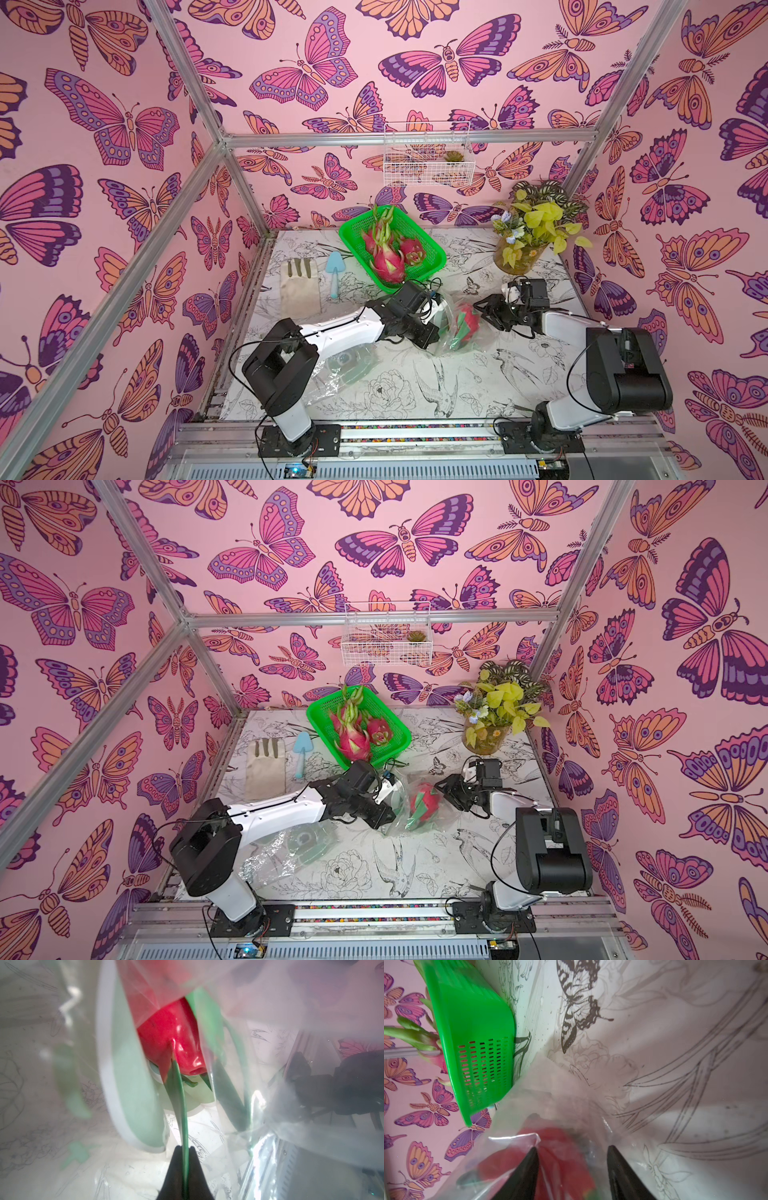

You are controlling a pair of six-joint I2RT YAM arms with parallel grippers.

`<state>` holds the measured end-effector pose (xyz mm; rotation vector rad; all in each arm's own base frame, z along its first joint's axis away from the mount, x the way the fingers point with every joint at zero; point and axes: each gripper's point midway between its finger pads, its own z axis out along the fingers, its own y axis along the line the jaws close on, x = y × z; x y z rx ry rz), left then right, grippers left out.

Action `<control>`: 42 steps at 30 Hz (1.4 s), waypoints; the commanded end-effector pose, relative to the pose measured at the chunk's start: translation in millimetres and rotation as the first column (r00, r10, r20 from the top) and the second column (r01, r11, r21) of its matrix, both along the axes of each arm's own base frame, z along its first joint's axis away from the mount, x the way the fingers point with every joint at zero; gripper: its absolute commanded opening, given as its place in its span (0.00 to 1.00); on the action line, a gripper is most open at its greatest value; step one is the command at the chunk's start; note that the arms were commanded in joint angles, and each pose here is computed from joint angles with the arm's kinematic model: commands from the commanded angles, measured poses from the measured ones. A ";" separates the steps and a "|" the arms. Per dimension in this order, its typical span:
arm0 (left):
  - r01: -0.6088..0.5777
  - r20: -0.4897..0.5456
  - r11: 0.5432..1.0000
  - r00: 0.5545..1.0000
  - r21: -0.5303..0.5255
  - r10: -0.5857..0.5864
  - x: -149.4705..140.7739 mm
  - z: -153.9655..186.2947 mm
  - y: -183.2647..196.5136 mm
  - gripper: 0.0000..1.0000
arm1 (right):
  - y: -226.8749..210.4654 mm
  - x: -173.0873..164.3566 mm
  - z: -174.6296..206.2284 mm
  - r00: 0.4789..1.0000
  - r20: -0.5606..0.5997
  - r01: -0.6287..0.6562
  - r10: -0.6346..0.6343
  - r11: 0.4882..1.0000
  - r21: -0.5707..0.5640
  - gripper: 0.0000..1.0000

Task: Open the zip-top bag and take out the dragon fruit
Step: Pick up the dragon fruit from the zipper food storage bag.

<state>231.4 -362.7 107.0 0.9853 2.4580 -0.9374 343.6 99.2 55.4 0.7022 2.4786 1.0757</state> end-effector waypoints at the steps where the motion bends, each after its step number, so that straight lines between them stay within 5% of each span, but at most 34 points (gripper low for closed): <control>1: 0.007 0.008 0.999 1.000 -0.052 -0.007 3.8 18.7 -5.6 0.00 | -2.9 -2.0 -9.3 0.999 -0.025 0.024 -0.024 1.000 0.002 0.36; 8: -0.017 0.039 0.995 0.999 -0.098 0.021 5.9 46.5 -1.7 0.00 | -8.3 -3.1 -4.1 0.999 -0.021 0.040 -0.041 0.999 -0.030 0.00; 15: -0.029 0.076 0.989 0.996 -0.142 0.040 4.5 82.8 10.2 0.00 | -19.4 -3.1 2.8 0.998 -0.009 0.068 -0.069 0.995 -0.078 0.00; 20: -0.051 0.070 0.988 0.996 -0.147 0.062 7.6 97.9 17.7 0.00 | -9.8 -3.9 18.0 1.000 0.010 0.021 -0.021 1.000 -0.003 0.00; 27: -0.175 0.039 0.977 0.983 -0.124 0.181 21.4 114.7 26.5 0.00 | 1.0 -31.0 58.5 0.991 0.123 -0.053 0.049 0.998 0.026 0.50; 36: -0.231 0.064 0.962 0.968 -0.147 0.242 33.9 134.0 25.8 0.00 | 14.8 -61.3 61.5 0.999 -0.030 0.019 -0.013 0.976 0.217 0.78; 42: -0.245 0.074 0.957 0.963 -0.157 0.259 39.6 140.2 23.6 0.00 | 19.3 -65.0 65.1 0.988 -0.115 0.139 -0.105 0.928 0.347 0.86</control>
